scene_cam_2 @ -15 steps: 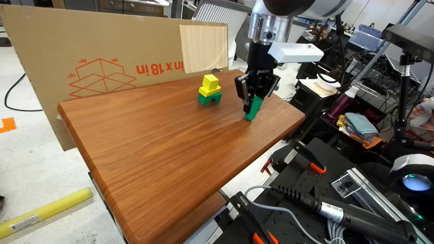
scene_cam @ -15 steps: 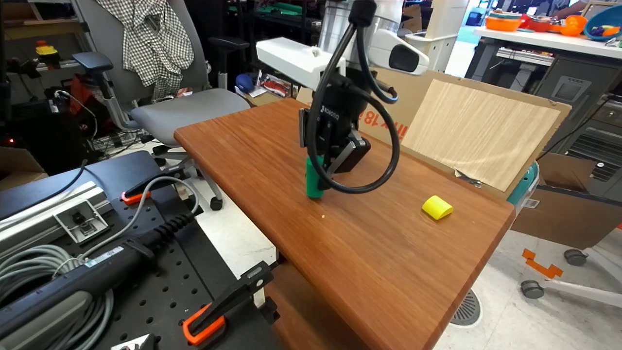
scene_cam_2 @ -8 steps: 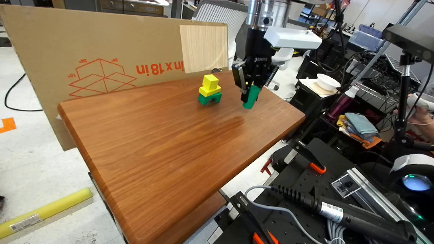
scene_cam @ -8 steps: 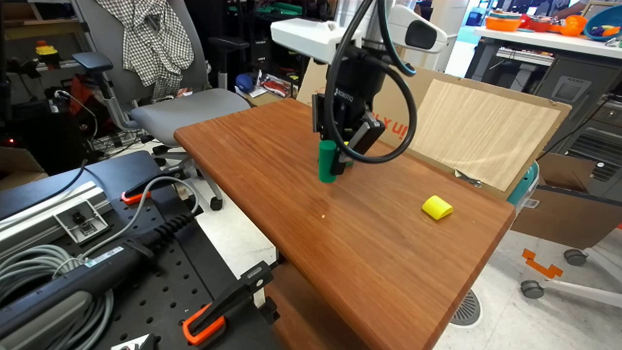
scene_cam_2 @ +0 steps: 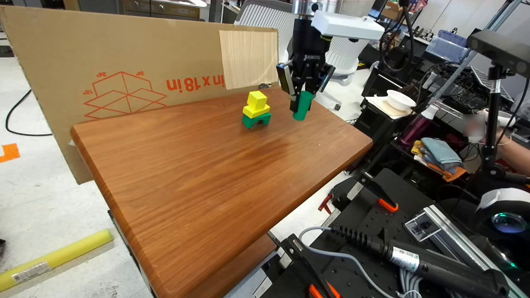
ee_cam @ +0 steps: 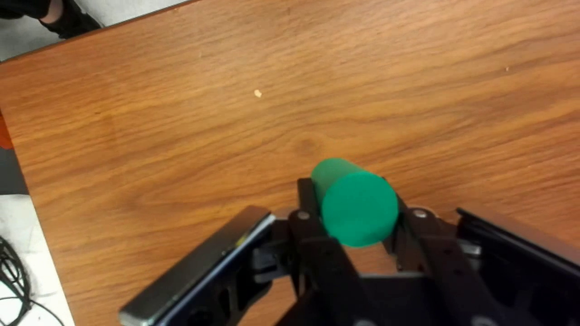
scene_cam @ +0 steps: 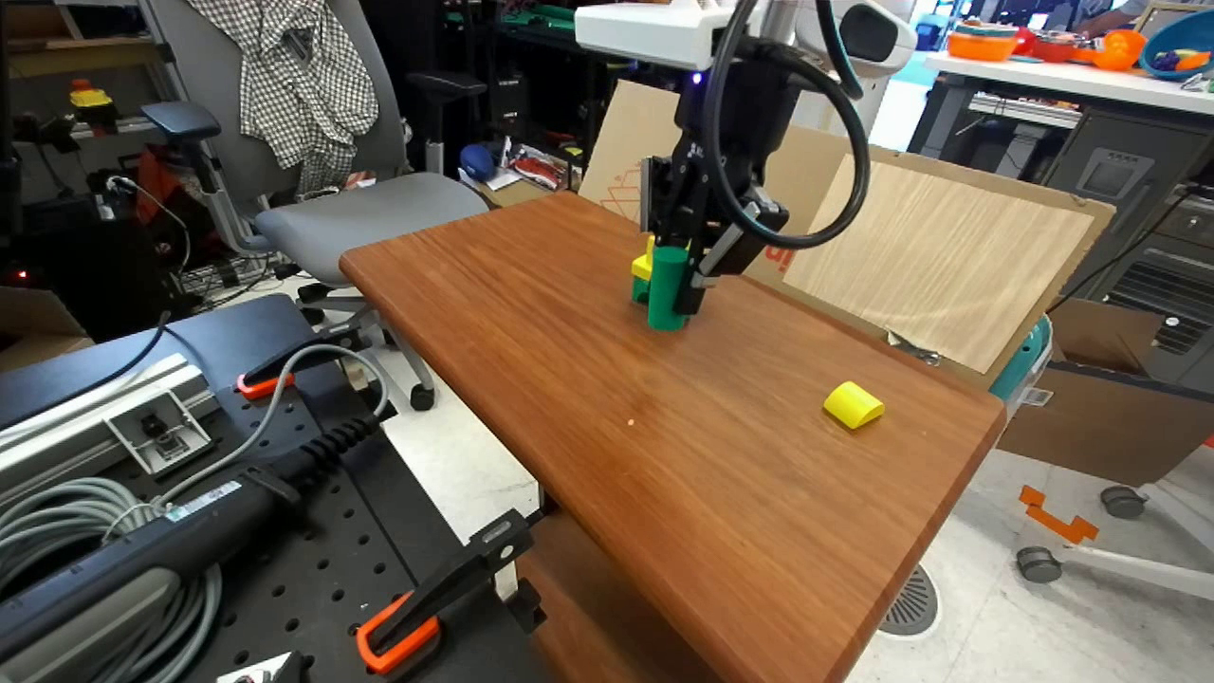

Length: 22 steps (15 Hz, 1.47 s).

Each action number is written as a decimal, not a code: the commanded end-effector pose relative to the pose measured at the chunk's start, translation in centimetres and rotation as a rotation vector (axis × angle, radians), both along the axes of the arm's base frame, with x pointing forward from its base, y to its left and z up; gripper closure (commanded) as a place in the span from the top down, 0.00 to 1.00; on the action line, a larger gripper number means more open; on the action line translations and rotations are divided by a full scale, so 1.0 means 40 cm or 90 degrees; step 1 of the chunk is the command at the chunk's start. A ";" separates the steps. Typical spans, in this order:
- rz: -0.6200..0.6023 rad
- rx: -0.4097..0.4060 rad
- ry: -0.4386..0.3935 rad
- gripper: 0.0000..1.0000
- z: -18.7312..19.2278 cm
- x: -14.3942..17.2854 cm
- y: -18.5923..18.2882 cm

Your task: Move the green rectangular block backwards

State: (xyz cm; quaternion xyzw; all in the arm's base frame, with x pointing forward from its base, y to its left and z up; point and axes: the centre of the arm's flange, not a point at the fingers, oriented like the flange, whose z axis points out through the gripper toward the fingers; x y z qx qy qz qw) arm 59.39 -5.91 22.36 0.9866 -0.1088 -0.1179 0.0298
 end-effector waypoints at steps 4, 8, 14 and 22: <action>-0.036 0.001 0.040 0.09 -0.025 0.102 -0.051; -0.051 -0.012 0.047 0.09 -0.059 0.137 -0.087; -0.065 -0.032 0.028 0.09 -0.074 0.188 -0.138; -0.056 -0.034 0.025 0.09 -0.096 0.212 -0.145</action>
